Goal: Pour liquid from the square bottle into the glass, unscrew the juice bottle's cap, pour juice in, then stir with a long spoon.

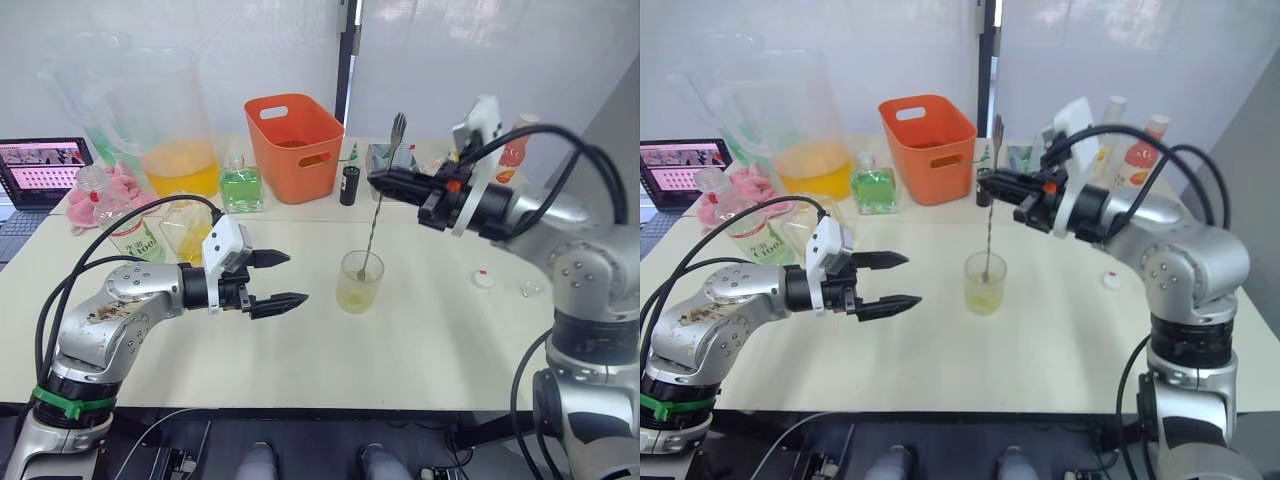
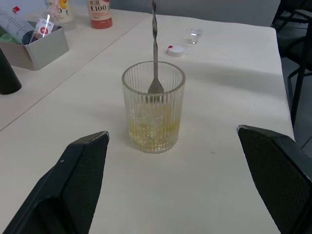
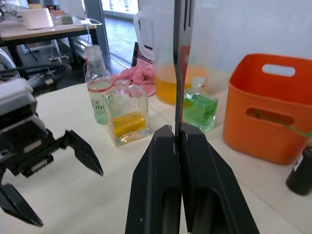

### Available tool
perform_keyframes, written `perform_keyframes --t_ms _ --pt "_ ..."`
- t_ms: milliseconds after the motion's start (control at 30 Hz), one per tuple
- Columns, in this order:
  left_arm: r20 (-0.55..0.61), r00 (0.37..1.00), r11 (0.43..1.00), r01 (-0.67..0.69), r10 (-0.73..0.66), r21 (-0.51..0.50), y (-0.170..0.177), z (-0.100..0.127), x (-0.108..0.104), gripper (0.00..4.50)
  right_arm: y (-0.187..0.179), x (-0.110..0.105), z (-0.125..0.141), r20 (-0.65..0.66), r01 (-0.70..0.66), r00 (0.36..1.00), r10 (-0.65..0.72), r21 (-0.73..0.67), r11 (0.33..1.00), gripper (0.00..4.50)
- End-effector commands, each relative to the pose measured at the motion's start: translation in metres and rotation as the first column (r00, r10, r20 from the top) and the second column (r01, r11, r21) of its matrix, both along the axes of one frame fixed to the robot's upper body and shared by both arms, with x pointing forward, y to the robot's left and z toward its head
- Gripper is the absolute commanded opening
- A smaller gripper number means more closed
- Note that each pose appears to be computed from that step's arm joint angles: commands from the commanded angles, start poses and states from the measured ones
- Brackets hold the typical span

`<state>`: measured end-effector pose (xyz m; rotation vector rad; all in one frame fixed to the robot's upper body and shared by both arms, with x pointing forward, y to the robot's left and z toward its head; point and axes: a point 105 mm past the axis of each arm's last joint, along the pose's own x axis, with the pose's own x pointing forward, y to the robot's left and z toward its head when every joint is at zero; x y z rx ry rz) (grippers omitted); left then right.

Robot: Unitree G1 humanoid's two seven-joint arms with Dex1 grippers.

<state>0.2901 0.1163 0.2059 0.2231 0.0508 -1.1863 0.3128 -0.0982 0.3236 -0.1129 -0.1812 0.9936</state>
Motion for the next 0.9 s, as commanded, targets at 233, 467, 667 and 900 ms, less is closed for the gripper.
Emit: perform_keyframes --t_ms 233,467,667,900 --pt "0.108 0.993 0.999 0.047 -0.044 -0.024 -0.001 0.020 -0.011 4.47 -0.007 -0.008 0.018 0.011 -0.007 1.000 0.007 0.046 0.999 0.00" --pt "0.110 0.994 0.999 0.029 -0.027 -0.023 -0.001 0.019 -0.011 4.47 -0.014 -0.001 0.012 -0.025 0.023 0.999 -0.023 0.031 0.999 0.00" --pt "0.116 0.993 1.000 0.010 -0.007 -0.027 0.000 0.018 -0.011 4.47 -0.019 0.005 0.005 -0.040 0.038 0.998 -0.039 -0.012 0.999 0.00" --pt "0.119 0.993 0.999 -0.021 0.024 -0.033 0.002 0.014 -0.011 4.47 -0.025 0.007 0.008 -0.016 0.033 0.999 -0.034 -0.083 0.996 0.00"
